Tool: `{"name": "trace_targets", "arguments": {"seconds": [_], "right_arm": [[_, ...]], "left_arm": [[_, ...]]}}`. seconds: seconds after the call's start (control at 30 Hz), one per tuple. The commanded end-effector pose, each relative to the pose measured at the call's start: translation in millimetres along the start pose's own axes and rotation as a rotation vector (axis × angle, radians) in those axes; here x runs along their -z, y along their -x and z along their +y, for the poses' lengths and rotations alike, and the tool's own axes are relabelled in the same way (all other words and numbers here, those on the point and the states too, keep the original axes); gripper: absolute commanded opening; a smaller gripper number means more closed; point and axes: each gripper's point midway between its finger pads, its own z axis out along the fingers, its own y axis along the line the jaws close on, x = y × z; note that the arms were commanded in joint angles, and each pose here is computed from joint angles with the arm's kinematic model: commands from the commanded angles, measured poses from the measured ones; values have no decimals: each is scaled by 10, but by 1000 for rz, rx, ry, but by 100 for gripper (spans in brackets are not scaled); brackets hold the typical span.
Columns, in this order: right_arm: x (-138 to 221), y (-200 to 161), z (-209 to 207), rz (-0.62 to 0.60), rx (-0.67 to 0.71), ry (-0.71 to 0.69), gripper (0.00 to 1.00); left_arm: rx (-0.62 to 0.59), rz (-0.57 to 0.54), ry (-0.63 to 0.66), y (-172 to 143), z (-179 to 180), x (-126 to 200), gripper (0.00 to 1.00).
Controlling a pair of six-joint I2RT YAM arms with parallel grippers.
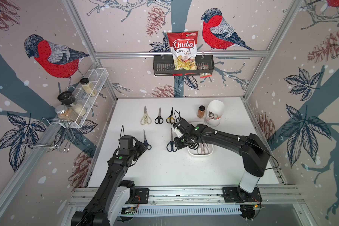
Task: Take the scissors out of the storage box
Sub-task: Pick up the scissors from the storage box, then place the scissors at the center of the board.
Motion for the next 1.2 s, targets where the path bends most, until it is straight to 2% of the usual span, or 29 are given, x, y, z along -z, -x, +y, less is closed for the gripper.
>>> {"name": "trace_targets", "arguments": {"seconds": [0.0, 0.37, 0.67, 0.97, 1.17], "right_arm": [[-148, 134, 68, -8, 47, -19, 0], [-747, 235, 246, 90, 59, -57, 0], [-971, 300, 193, 101, 34, -92, 0], [-1042, 366, 159, 89, 27, -116, 11], [-930, 471, 193, 61, 23, -120, 32]], "left_arm": [[-12, 18, 1, 7, 10, 46, 39], [-49, 3, 26, 56, 35, 115, 39], [-67, 4, 16, 59, 11, 115, 39], [-72, 10, 13, 50, 7, 112, 39], [-86, 24, 1, 29, -12, 101, 39]]}}
